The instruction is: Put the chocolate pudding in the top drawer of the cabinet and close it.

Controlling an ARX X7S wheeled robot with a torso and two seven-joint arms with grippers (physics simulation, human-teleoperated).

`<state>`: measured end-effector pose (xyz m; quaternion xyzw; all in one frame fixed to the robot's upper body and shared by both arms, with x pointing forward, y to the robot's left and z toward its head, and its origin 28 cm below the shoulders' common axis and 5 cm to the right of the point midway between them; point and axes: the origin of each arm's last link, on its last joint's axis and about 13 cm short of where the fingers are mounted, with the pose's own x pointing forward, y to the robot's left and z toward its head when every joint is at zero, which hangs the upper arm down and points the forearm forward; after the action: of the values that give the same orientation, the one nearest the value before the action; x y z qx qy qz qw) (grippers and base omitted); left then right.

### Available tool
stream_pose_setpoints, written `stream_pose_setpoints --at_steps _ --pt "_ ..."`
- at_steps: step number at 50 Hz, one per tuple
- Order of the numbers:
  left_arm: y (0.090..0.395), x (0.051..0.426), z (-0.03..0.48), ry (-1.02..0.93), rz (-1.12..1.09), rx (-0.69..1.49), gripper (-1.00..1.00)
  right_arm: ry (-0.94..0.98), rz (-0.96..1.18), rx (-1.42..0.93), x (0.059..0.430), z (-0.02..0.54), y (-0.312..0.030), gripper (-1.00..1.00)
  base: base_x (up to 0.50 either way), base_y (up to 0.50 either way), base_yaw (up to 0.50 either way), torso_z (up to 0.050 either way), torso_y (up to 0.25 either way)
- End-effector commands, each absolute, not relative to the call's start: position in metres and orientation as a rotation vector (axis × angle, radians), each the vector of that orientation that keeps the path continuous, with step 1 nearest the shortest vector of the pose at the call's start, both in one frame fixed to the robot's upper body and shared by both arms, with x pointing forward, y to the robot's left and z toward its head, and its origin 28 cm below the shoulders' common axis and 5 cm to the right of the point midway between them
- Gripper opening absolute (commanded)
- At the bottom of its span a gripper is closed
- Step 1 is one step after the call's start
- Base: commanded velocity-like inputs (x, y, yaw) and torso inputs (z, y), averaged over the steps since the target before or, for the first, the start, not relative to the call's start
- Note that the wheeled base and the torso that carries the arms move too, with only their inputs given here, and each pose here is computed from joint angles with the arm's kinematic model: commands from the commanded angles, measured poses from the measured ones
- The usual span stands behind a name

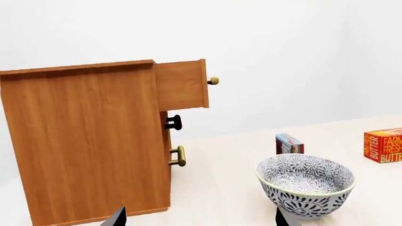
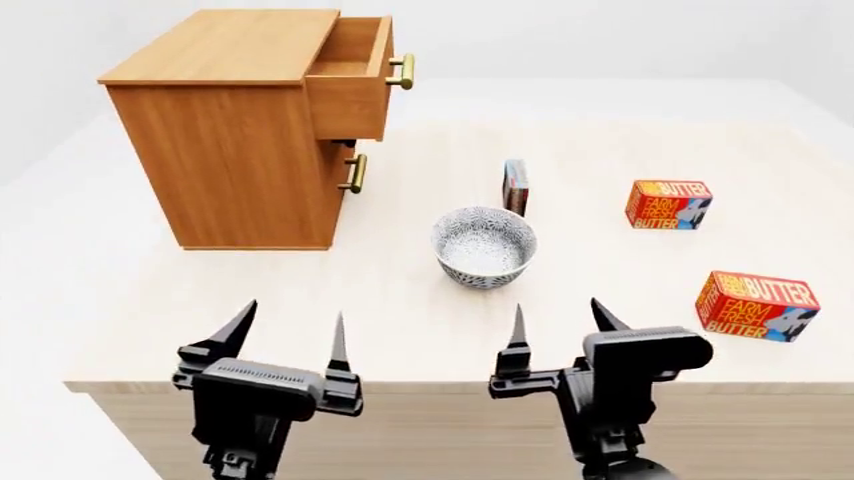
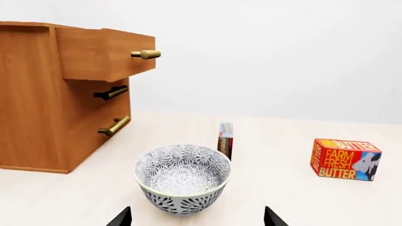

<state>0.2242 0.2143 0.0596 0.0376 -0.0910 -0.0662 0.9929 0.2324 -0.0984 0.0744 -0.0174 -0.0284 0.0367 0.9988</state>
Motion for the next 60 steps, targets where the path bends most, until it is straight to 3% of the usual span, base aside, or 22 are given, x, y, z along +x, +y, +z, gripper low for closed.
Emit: stream_pose_setpoints --at_steps 1,9,23,33,60 --pt "0.219 0.23 0.094 -0.22 -0.162 0.122 1.0 -0.092 0.108 -0.065 0.239 0.109 -0.101 1.0 0.0 0.0 0.0 0.0 0.0" --pt "0.224 0.23 0.129 -0.186 -0.325 0.061 1.0 -0.114 0.122 -0.083 0.241 0.138 -0.104 1.0 0.0 0.0 0.0 0.0 0.0" --pt "0.233 0.243 0.176 -0.315 -0.284 0.102 1.0 -0.146 0.153 -0.112 0.246 0.176 -0.109 1.0 0.0 0.0 0.0 0.0 0.0" --pt "0.236 0.248 0.197 -0.298 -0.295 0.107 1.0 -0.173 0.176 -0.107 0.248 0.192 -0.111 1.0 0.01 0.0 0.0 0.0 0.0" --pt "0.235 0.252 0.212 -0.318 -0.339 0.128 1.0 -0.2 0.208 -0.063 0.252 0.197 -0.117 1.0 0.22 0.0 0.0 0.0 0.0"
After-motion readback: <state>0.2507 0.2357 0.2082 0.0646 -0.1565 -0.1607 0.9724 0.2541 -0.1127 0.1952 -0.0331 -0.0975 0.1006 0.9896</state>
